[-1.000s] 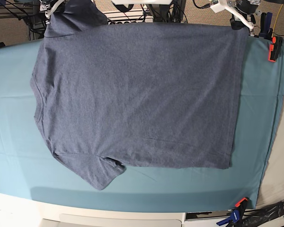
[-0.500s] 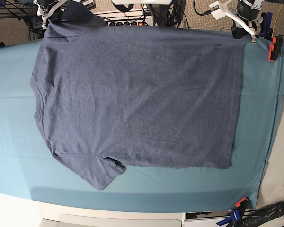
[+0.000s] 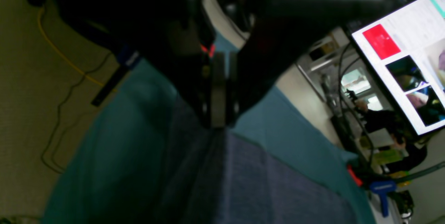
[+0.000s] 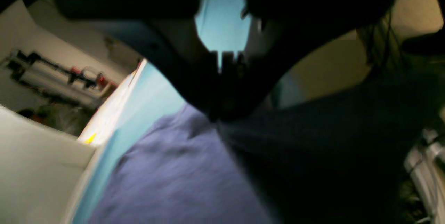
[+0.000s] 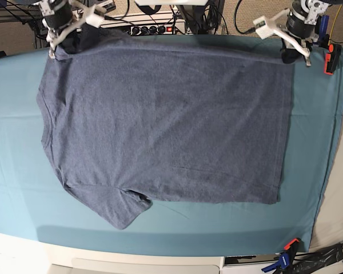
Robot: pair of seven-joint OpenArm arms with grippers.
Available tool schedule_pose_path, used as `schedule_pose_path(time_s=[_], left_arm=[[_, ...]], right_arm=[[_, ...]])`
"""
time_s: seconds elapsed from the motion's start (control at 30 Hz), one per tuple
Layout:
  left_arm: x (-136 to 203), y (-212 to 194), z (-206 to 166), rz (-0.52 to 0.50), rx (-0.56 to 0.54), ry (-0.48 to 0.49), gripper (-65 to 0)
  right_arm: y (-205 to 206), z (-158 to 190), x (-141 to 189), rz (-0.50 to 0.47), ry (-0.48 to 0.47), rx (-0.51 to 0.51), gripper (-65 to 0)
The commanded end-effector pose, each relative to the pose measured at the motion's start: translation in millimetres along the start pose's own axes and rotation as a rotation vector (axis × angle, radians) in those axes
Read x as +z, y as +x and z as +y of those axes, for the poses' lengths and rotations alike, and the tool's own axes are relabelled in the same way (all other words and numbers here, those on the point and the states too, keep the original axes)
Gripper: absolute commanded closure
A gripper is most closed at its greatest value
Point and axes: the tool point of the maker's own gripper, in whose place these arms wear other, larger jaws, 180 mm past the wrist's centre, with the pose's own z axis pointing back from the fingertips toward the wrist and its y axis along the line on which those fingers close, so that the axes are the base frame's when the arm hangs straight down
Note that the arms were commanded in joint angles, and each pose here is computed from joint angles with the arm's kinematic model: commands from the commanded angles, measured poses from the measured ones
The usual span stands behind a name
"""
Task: Fold the T-shirt properly
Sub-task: 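Lower both grippers and lay the shoulder edge back onto the shirt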
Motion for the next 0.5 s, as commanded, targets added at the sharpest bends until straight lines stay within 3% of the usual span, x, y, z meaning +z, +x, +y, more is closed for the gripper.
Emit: schedule_pose_path(time_s=[0.0,0.47], left_arm=[[0.2,0.5,11.6,-0.005,-0.008,0.037,0.0],[-16.1,11.4,36.9,-0.062,0.072,0.067,0.0]], right_arm=[[2.5,-14.3,-1.1,-0.015,-0.046,-0.003,0.0],[28.1,-84.9,-33.5,-0.166,-0.179,-0.134,0.0]])
